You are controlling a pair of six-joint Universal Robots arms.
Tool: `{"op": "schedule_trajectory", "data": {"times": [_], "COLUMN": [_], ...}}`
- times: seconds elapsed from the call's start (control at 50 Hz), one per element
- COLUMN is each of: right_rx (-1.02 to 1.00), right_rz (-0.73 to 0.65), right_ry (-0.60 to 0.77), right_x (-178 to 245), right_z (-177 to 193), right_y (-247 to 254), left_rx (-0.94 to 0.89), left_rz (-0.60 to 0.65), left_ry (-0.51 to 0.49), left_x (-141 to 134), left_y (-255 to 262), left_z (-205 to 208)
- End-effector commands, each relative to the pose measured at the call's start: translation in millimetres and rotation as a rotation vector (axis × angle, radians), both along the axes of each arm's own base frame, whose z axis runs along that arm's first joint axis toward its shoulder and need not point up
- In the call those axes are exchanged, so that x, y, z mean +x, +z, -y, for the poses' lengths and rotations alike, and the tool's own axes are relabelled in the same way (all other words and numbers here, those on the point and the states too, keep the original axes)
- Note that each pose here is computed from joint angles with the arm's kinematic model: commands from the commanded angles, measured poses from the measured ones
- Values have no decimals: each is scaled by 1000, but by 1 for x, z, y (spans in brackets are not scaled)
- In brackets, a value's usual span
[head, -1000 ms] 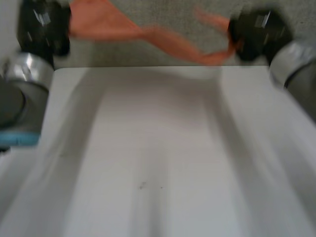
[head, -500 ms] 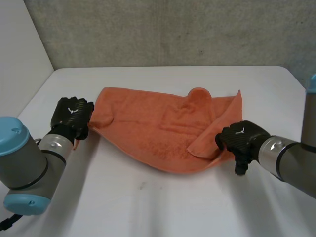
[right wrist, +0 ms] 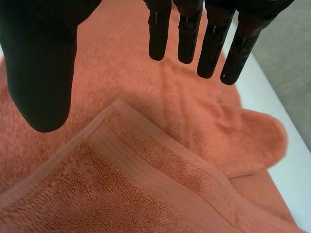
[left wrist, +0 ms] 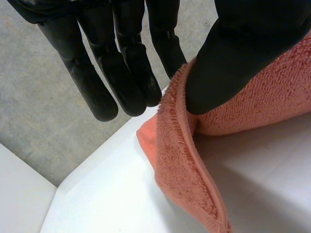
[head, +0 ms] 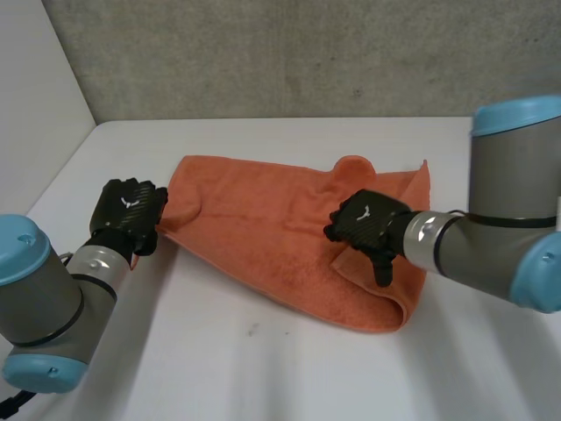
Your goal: Fold the laundry
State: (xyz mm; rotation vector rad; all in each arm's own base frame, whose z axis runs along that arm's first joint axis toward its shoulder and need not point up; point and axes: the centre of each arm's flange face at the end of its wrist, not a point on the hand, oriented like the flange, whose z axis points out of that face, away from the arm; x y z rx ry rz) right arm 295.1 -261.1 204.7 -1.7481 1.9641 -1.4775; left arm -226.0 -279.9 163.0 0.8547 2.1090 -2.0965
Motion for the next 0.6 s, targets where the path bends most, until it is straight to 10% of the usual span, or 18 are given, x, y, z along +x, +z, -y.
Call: {"op": "schedule_trajectory", "data": {"times": [0.02, 0.6], "right_rx": [-34, -20], "right_rz": [-120, -117], "right_ry": [109, 105], "right_x": [13, 16], "right_z": [14, 29], "right_y": [-41, -65], "left_rx": [6, 16], "left_rz": [2, 5], "left_ry": [0, -3], "left_x": [0, 0], "left_y": [-2, -5], "left_z": [-1, -4]}}
